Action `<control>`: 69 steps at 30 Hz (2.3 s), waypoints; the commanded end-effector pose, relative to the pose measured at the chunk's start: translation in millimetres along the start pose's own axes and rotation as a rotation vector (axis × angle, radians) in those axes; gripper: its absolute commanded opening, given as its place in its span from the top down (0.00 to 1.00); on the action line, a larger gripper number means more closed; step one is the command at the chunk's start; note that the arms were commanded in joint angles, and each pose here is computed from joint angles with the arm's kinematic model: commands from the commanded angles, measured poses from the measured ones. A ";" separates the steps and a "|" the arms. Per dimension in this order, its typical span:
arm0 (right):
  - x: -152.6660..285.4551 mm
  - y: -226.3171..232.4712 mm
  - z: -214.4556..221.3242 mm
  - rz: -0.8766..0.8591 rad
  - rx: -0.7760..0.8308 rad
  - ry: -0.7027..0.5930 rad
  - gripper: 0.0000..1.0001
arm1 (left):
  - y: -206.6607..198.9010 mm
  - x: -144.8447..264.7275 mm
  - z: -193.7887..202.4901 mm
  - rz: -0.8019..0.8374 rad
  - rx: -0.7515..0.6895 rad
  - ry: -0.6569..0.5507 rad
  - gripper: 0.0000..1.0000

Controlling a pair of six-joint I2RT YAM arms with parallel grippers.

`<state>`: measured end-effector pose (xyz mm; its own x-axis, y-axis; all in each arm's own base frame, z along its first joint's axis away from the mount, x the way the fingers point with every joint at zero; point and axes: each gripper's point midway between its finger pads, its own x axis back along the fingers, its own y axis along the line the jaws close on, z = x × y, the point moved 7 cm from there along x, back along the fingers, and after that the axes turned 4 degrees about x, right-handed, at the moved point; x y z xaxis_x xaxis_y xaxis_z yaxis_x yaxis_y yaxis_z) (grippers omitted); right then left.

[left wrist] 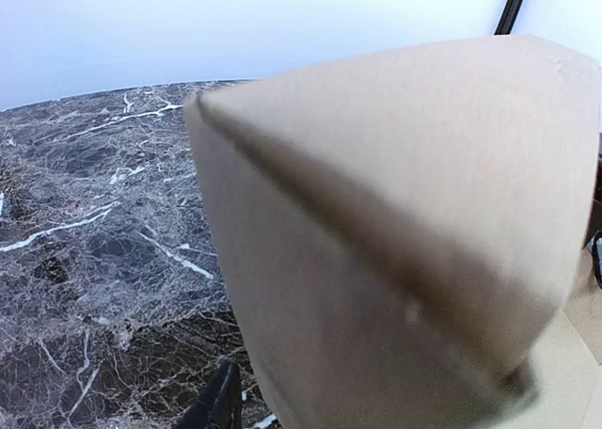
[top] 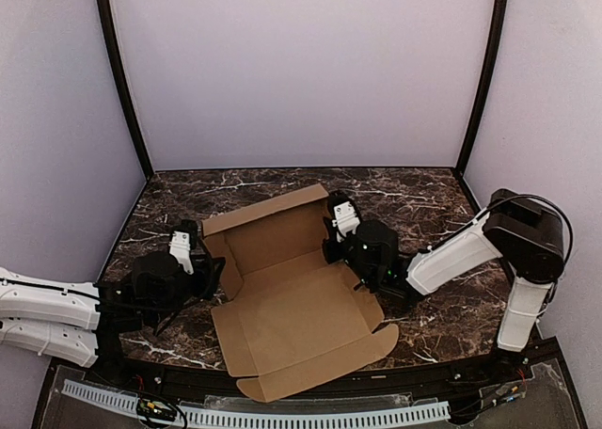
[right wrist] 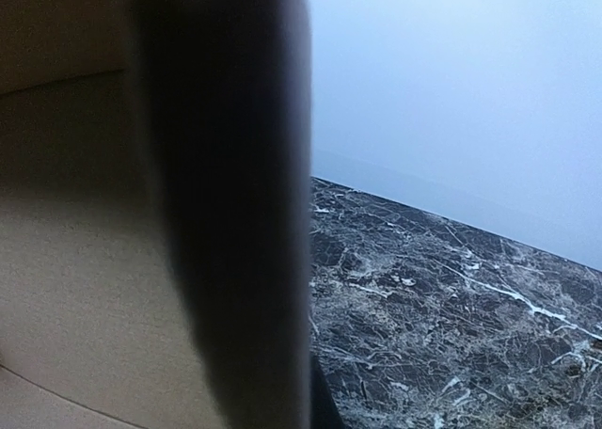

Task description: Fold the paper box

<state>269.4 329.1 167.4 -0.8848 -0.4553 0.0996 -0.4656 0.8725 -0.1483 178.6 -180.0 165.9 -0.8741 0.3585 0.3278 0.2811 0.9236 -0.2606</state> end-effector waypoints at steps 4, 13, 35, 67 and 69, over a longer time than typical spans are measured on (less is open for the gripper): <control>-0.7 6.6 2.2 0.056 -0.008 -0.092 1.00 | 0.0 0.1 1.1 -0.003 -0.006 0.030 0.60; -2.1 7.0 26.3 0.084 0.018 -0.091 1.00 | -24.0 12.8 -14.1 0.146 -0.046 0.175 0.57; 15.4 7.0 51.0 -0.001 0.067 -0.128 1.00 | -120.8 50.7 -125.4 0.594 -0.212 0.326 0.58; 32.7 22.3 55.6 -0.214 0.079 -0.154 1.00 | -149.1 1.6 -134.0 0.534 -0.368 0.339 0.61; 34.0 23.3 55.5 -0.226 0.075 -0.161 1.00 | -157.6 -16.2 -129.4 0.560 -0.360 0.334 0.68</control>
<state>240.1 317.7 115.4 -0.8114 -0.5837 -0.0309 -0.5673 0.7991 -0.1992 185.0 -284.7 315.1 -0.4479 0.6556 0.6080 0.7517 0.6443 -0.1410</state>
